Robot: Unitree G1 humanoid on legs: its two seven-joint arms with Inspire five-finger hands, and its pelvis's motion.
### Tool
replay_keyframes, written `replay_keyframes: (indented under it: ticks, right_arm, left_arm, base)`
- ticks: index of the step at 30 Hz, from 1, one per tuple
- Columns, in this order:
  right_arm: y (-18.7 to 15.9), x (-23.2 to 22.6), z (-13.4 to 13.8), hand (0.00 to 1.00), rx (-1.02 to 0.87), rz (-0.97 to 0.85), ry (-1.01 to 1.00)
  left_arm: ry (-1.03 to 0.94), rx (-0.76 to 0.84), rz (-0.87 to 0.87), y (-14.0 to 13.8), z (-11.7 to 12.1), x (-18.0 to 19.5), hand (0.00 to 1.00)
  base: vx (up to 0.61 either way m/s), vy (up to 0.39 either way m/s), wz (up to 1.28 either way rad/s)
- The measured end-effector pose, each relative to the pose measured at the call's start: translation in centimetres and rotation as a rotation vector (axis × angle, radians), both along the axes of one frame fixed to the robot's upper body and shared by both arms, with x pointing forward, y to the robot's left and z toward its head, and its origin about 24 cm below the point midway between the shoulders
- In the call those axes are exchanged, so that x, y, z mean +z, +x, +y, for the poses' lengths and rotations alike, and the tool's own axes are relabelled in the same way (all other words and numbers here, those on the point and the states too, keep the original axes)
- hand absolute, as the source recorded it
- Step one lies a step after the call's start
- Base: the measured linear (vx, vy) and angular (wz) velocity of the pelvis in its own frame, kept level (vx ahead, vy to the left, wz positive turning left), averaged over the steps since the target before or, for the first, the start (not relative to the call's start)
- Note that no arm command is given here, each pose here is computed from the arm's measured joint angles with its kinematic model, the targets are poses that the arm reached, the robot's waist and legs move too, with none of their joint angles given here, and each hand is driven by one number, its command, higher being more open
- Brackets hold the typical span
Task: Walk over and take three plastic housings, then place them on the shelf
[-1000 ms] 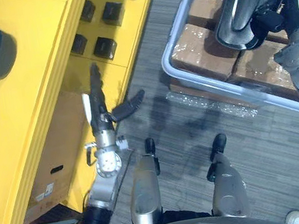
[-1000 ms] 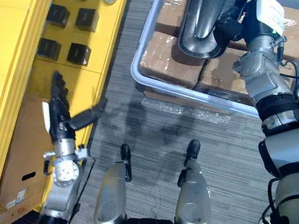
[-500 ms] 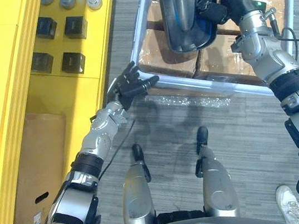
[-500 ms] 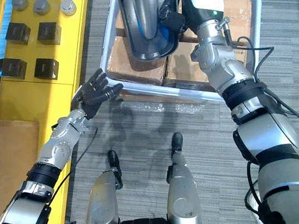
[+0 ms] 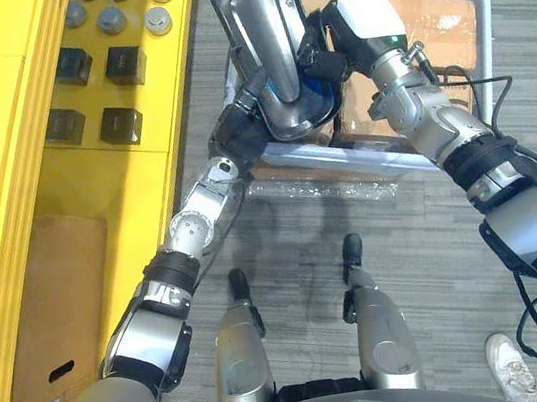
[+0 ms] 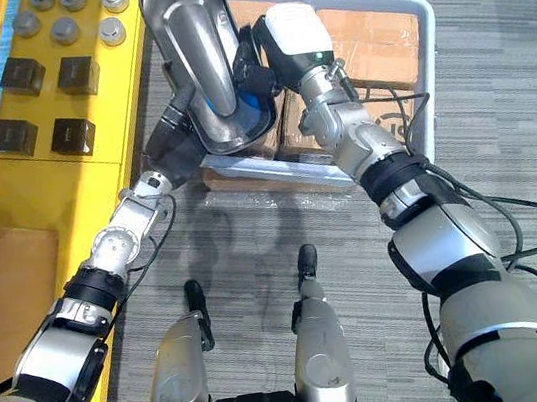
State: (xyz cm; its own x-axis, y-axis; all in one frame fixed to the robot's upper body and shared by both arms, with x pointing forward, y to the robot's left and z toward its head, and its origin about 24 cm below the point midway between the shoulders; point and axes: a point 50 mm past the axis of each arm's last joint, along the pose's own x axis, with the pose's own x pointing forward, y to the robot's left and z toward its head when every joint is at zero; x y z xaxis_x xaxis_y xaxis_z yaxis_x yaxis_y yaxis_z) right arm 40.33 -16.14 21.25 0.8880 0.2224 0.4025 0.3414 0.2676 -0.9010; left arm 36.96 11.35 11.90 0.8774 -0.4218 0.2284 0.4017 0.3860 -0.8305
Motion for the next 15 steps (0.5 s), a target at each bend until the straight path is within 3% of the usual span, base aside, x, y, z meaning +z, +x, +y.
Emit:
replay_keyframes:
  ticks: [6, 15]
  right_arm:
    - [-0.1, -2.3, -0.4, 0.0, -0.024, 0.062, -0.033]
    - [-0.3, -3.4, 1.1, 0.0, 0.052, 0.085, -0.009]
  left_arm:
    - [-0.031, 0.016, -0.013, 0.1, 0.7, 0.3, 1.0]
    - [0.392, 0.085, -0.013, 0.5, 0.8, -0.2, 1.0]
  base:
    - [-0.01, 0.013, 0.06]
    - [0.0, 0.0, 0.0]
